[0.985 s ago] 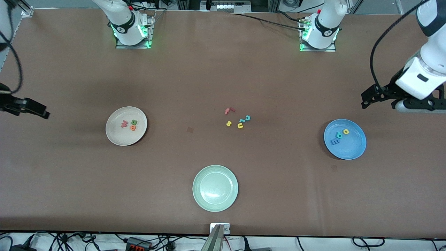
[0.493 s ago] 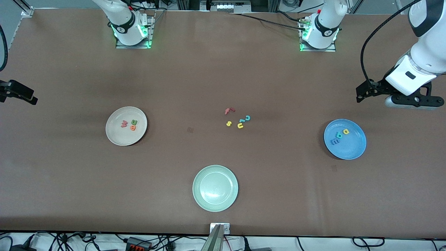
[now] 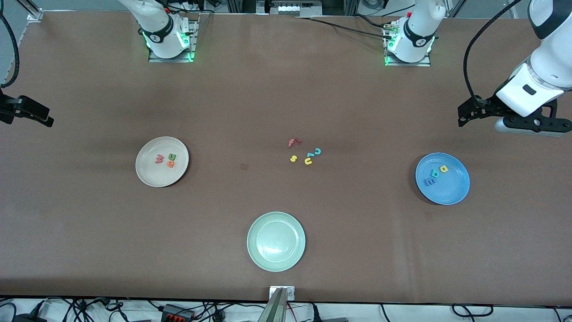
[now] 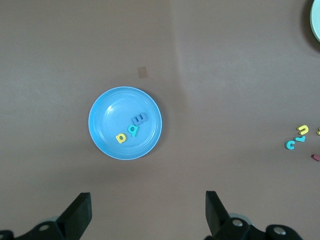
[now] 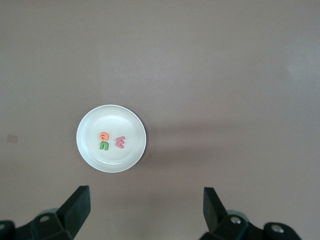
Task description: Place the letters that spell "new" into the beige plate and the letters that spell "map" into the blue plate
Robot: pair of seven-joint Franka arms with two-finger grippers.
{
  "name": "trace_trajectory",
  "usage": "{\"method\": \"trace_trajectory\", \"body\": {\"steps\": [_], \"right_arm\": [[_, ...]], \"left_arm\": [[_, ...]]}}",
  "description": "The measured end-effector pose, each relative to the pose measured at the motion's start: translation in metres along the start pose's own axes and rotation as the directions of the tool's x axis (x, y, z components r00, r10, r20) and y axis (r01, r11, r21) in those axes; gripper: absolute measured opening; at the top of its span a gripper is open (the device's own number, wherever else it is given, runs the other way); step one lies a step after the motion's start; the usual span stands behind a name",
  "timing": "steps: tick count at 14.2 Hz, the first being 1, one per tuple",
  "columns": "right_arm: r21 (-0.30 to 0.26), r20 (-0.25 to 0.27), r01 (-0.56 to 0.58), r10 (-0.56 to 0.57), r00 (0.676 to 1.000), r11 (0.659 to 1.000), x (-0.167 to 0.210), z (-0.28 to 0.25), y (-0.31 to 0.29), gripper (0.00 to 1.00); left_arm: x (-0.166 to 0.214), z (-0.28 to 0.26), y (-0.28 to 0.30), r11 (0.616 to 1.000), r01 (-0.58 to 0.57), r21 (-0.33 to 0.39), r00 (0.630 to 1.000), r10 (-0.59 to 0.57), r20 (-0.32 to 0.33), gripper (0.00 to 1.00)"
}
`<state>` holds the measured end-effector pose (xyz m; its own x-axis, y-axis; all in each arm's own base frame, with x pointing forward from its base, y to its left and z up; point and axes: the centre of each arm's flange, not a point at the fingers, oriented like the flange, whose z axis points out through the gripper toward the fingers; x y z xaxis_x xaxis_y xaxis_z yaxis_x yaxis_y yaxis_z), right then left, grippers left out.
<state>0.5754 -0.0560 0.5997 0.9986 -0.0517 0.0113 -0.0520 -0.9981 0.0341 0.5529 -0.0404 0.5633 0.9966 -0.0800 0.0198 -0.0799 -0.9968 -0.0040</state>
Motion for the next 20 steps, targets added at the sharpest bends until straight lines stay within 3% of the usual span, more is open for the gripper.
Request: {"method": "trace_trajectory", "body": {"steps": [9, 20], "right_arm": [[0.004, 0.001, 0.011, -0.011, 1.000, 1.000, -0.066, 0.013, -0.002, 1.00], [0.005, 0.023, 0.015, -0.015, 1.000, 1.000, -0.071, 0.014, -0.005, 1.00]], "left_arm": [[0.000, 0.000, 0.001, 1.000, -0.022, 0.000, 1.000, 0.022, 0.001, 1.00], [0.000, 0.000, 0.002, 1.000, -0.026, 0.000, 1.000, 0.026, 0.004, 1.00]]}}
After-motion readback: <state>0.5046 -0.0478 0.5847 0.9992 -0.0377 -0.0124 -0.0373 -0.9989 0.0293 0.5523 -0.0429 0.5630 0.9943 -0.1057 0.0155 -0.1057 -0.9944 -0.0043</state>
